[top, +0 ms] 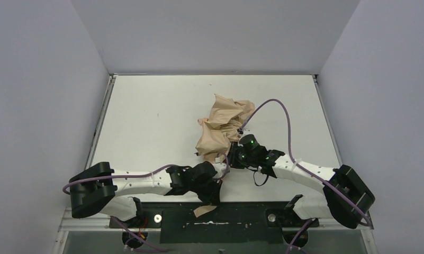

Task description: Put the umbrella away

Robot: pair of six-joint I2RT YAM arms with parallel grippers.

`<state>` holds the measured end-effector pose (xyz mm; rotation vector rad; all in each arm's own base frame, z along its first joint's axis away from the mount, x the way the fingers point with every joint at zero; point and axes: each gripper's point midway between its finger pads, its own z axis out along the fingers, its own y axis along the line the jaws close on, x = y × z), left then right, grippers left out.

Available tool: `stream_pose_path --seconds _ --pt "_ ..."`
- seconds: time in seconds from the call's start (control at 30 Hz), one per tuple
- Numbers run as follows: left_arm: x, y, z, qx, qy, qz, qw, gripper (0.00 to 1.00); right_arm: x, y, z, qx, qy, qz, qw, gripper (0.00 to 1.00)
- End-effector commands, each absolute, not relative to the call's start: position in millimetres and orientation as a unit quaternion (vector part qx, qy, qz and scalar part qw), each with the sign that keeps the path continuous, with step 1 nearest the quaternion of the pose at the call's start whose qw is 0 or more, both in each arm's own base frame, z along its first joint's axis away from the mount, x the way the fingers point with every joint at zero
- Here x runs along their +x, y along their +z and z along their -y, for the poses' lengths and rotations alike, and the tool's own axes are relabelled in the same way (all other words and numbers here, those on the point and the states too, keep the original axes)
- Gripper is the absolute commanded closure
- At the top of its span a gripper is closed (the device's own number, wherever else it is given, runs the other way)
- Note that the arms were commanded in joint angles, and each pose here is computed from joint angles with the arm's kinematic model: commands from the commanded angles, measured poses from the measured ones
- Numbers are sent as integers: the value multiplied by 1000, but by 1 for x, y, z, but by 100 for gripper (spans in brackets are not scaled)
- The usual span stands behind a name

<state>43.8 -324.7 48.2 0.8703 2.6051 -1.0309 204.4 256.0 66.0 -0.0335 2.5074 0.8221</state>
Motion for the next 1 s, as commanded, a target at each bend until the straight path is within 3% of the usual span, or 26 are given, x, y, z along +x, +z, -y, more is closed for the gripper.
stream_pose_path --seconds 0.0,0.43,0.8,0.97 --pt "40 63 334 303 -369 -871 111 100 218 73 -263 3 306 -912 274 79" --pt "40 88 283 428 -54 -889 154 98 216 58 -241 36 273 -920 279 78" --pt "20 88 309 473 -84 -863 159 70 212 45 -222 65 265 -922 274 77" --pt "36 108 314 449 -125 -862 197 65 211 46 -209 71 244 -926 279 75"
